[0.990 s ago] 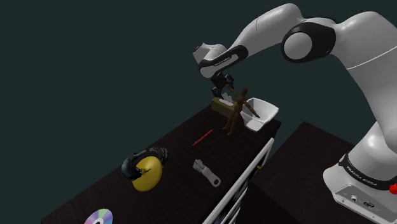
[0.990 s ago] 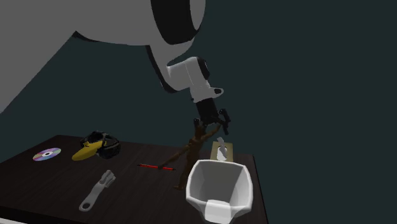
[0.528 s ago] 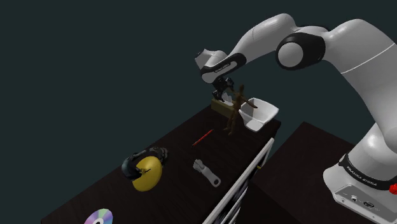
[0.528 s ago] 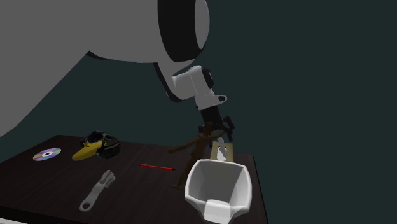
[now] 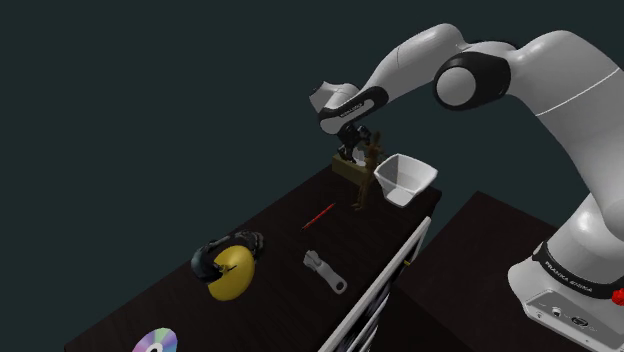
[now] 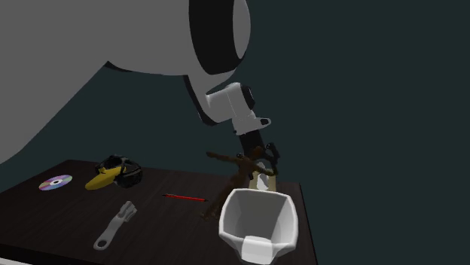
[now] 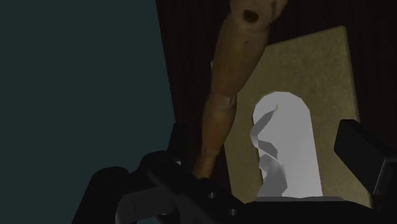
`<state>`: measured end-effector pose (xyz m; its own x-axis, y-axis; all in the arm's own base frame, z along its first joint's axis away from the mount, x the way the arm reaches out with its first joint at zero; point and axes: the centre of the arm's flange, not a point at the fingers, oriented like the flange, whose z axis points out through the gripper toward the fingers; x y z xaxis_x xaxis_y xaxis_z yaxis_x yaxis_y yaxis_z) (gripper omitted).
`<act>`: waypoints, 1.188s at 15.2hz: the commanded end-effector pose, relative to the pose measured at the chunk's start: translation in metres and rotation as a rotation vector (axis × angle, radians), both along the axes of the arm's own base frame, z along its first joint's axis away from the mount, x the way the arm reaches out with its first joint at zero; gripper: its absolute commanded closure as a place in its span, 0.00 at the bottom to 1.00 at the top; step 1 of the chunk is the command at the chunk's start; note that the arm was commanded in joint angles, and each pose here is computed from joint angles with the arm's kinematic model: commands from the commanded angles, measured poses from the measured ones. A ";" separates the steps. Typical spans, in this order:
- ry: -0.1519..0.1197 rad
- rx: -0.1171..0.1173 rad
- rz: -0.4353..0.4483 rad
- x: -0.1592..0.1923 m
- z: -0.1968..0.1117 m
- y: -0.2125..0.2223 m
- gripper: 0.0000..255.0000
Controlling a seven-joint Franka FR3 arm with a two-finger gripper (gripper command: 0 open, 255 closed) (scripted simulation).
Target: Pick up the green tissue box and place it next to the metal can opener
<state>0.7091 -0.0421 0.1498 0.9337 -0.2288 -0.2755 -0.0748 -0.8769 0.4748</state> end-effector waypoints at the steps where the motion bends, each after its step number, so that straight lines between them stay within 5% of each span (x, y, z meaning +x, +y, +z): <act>1: 0.000 0.000 0.000 0.000 0.000 0.000 0.00; 2: 0.000 0.000 0.000 0.000 0.000 0.000 1.00; 11: 0.000 0.000 0.000 0.000 0.000 0.000 1.00; 18: 0.000 0.000 0.000 0.000 0.037 0.000 1.00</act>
<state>0.7095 -0.0412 0.1802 0.9338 -0.2287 -0.2752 -0.0749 -0.8770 0.4746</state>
